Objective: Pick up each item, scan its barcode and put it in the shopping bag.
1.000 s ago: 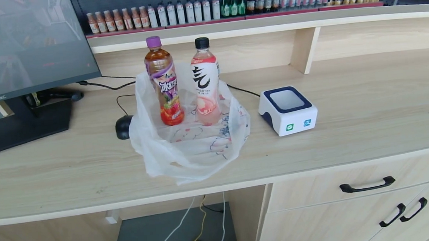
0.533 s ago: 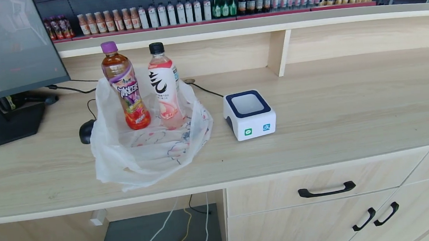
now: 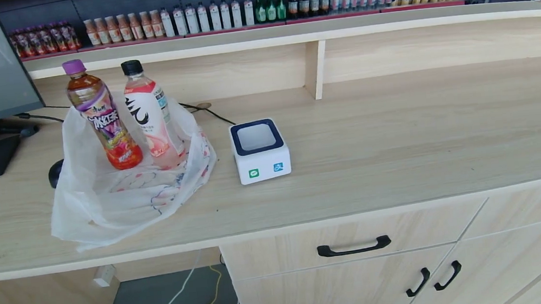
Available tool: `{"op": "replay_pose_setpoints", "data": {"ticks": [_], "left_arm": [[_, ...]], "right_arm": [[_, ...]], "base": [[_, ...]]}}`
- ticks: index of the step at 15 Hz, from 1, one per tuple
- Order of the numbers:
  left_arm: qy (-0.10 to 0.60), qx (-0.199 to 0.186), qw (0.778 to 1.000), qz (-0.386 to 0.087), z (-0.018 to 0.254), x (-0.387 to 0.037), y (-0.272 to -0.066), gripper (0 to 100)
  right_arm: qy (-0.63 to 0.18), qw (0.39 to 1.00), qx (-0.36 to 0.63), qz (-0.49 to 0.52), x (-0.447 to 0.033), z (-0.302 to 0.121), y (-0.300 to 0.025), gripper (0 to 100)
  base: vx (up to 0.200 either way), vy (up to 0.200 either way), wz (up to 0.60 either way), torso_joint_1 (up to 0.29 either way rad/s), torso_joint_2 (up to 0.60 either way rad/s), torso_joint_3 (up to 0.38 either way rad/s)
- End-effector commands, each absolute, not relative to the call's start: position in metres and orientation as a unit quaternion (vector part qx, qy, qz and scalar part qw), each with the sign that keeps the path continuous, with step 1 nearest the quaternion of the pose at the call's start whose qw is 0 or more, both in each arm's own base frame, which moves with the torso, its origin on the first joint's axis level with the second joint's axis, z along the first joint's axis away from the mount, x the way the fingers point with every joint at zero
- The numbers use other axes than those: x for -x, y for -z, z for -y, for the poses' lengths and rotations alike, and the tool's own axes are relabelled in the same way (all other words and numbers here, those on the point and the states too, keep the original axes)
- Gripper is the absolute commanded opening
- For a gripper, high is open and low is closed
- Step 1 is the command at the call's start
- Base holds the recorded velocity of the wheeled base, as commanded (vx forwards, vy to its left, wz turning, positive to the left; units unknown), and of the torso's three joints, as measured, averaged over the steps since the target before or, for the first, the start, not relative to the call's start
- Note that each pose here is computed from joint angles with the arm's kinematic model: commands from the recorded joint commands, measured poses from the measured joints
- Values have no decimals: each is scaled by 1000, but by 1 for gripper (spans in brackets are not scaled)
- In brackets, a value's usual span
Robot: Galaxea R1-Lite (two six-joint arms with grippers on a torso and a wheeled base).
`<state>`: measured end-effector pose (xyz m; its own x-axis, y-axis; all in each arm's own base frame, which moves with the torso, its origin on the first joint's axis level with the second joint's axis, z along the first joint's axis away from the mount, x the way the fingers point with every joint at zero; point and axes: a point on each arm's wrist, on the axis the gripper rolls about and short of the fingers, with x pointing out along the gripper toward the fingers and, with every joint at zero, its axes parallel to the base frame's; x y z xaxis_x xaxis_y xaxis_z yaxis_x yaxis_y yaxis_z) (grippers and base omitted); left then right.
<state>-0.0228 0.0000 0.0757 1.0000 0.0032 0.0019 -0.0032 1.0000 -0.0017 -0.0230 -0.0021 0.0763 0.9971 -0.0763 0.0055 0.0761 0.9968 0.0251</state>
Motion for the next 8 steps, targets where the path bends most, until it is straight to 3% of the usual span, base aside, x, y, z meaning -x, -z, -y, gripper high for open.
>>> {"op": "replay_pose_setpoints", "data": {"ticks": [1,8], "left_arm": [[-2,1,1000,2,0,23,-76,100],[-2,1,1000,2,0,23,-76,100]], "right_arm": [[38,999,-12,4,23,2,-76,100],[38,999,-12,4,23,2,-76,100]], "base": [[0,0,0,0,0,0],[0,0,0,0,0,0]]}}
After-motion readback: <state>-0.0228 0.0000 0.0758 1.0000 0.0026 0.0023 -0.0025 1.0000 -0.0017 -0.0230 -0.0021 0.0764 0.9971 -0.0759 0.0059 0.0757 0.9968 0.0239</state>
